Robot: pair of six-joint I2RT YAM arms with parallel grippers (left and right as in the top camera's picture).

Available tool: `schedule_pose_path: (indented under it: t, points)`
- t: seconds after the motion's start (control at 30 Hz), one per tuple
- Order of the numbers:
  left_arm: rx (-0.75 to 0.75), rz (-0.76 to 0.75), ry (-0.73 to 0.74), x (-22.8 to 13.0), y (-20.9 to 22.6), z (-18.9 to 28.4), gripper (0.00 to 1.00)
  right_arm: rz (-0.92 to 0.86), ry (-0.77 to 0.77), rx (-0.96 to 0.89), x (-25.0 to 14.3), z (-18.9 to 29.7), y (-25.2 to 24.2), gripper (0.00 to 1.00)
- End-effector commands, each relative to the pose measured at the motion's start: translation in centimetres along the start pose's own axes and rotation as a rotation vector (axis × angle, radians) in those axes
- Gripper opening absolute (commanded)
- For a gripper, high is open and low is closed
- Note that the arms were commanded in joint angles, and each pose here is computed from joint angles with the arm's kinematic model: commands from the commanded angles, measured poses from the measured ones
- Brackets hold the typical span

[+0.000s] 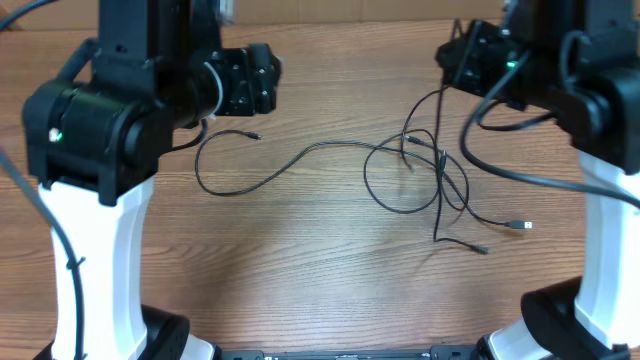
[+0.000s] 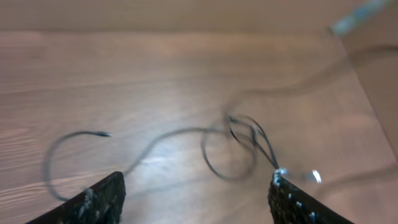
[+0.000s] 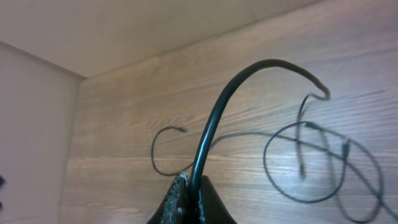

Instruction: Untangle cables

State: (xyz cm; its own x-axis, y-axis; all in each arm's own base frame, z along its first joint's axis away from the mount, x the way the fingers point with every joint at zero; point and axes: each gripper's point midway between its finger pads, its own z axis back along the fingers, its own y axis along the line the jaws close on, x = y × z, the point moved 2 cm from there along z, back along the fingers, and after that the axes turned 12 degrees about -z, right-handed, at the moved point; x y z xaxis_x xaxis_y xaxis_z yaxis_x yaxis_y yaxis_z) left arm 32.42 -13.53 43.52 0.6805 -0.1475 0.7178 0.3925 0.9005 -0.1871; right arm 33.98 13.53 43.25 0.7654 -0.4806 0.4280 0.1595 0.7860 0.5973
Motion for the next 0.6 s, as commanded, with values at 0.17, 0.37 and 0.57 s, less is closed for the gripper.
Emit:
schedule_pose_path:
  t: [0.17,0.37,0.57]
  points:
    - [-0.308,-0.194,0.038,-0.9,-4.2,-0.7,0.71,-0.119,0.025,0.171,0.9,-1.1,3.5,0.04]
    - [-0.447,-0.231,0.025,-0.8,-5.8,-1.9,0.7,-0.157,0.034,0.277,1.4,-0.7,5.5,0.04]
    - [-0.565,-0.227,-0.008,-0.3,-6.4,-5.8,0.67,-0.159,0.045,0.273,1.2,-0.8,5.4,0.04]
